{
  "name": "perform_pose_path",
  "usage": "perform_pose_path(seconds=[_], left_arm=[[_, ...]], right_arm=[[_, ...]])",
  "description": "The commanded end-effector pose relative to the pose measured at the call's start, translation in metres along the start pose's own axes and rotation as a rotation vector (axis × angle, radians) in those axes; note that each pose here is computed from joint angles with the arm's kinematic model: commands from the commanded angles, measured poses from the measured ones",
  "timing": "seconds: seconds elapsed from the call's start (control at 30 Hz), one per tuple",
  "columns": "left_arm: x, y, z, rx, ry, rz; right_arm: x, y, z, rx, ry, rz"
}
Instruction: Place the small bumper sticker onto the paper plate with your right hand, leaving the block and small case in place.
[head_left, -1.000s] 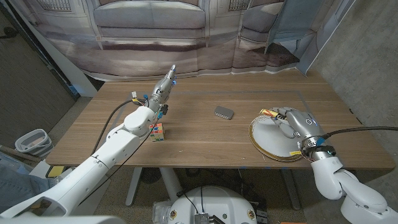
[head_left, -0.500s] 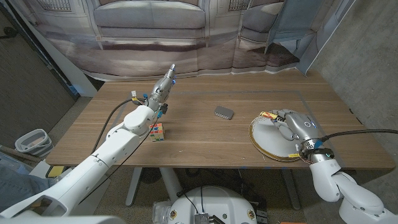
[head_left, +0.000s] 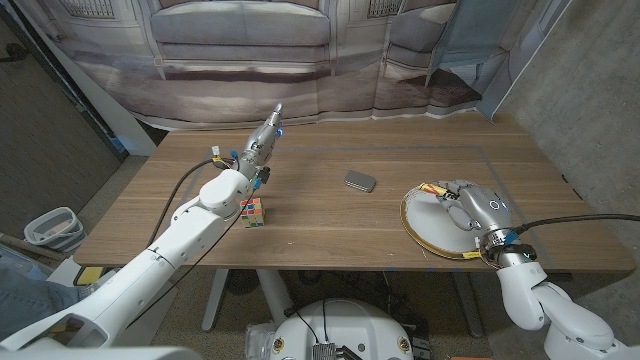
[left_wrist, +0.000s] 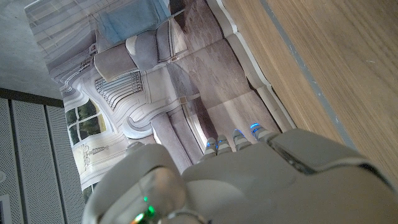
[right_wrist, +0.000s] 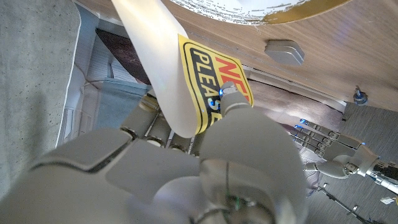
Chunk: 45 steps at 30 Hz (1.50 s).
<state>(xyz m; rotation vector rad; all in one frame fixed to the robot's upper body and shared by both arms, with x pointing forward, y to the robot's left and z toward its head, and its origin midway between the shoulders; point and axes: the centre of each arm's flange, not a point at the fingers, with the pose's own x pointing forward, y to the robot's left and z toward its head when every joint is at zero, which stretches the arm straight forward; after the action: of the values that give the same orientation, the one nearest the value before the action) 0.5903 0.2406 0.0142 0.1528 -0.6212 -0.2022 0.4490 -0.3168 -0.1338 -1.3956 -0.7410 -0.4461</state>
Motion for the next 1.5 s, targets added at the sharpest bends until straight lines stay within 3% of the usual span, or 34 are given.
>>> perform_pose_path(seconds=[0.03, 0.67, 1.5], left_arm=[[-0.0018, -0.0063, -0.0015, 0.001, 0.009, -0.010], [-0.0067, -0.0099, -0.0021, 0.002, 0.011, -0.003], [-0.0017, -0.0076, -0.0045, -0.003, 0.011, -0.010]], right_arm=[[-0.0093, 0.0099, -0.0028, -0.001, 0.027, 0.029], [-0.0112, 0.0112, -0.0058, 0.003, 0.036, 0.055], [-0.0058, 0.0065, -0.0040, -0.002, 0.055, 0.066]])
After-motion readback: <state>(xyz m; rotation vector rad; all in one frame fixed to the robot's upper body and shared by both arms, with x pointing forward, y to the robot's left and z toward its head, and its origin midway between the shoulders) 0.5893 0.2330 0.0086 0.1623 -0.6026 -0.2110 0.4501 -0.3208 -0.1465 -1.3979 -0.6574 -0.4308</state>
